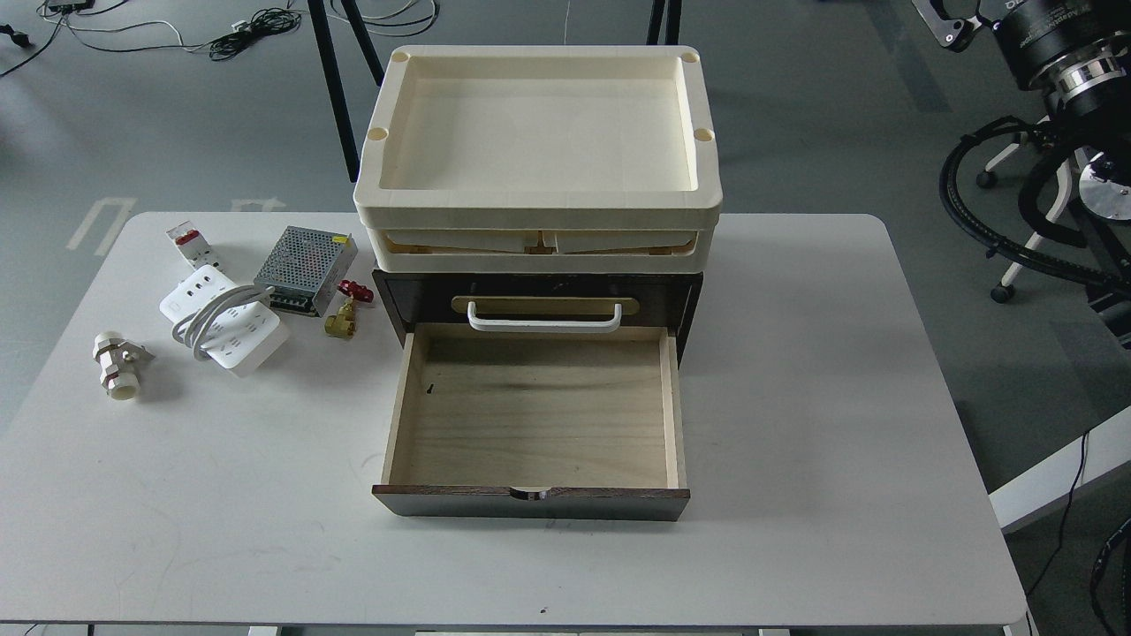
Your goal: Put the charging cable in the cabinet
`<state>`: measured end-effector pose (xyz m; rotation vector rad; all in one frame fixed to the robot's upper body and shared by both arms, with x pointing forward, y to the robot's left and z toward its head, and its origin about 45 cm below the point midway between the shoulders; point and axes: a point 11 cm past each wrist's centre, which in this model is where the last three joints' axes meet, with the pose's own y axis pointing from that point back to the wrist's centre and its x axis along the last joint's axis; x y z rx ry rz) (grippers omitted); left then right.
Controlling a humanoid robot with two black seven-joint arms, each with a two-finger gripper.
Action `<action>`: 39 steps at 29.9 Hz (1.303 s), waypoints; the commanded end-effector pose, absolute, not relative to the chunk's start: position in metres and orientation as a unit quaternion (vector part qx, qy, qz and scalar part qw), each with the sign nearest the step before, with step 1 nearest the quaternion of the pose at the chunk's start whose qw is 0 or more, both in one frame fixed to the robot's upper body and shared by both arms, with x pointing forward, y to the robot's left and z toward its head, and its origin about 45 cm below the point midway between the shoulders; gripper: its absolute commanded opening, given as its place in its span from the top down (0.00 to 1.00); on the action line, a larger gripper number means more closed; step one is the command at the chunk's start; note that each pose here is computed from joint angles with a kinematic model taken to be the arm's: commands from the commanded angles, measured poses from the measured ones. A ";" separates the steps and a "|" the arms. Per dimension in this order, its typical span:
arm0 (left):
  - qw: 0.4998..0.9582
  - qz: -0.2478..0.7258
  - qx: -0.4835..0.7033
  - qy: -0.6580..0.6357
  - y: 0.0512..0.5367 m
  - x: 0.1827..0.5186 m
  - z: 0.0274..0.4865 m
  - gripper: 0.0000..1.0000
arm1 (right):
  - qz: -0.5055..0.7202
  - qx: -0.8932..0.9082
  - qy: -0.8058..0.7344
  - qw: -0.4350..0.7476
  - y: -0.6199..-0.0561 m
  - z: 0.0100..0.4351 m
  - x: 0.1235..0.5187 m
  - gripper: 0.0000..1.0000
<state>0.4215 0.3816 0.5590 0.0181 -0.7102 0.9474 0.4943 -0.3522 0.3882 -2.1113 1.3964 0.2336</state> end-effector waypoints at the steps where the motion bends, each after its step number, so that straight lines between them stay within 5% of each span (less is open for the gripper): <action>1: 0.815 0.429 0.090 -0.380 0.393 0.399 0.558 0.00 | 0.088 -0.792 0.527 0.296 -0.354 0.387 0.494 0.01; 10: 0.781 0.368 0.295 -0.409 0.419 0.373 0.499 0.00 | 0.086 -0.789 0.532 0.294 -0.360 0.387 0.492 0.01; 16: 0.744 0.280 0.470 -0.383 0.449 0.368 0.418 0.01 | 0.083 -0.787 0.538 0.291 -0.367 0.387 0.492 0.01; 39: 0.710 0.239 0.575 -0.328 0.495 0.365 0.255 0.01 | 0.089 -0.782 0.550 0.281 -0.370 0.378 0.491 0.01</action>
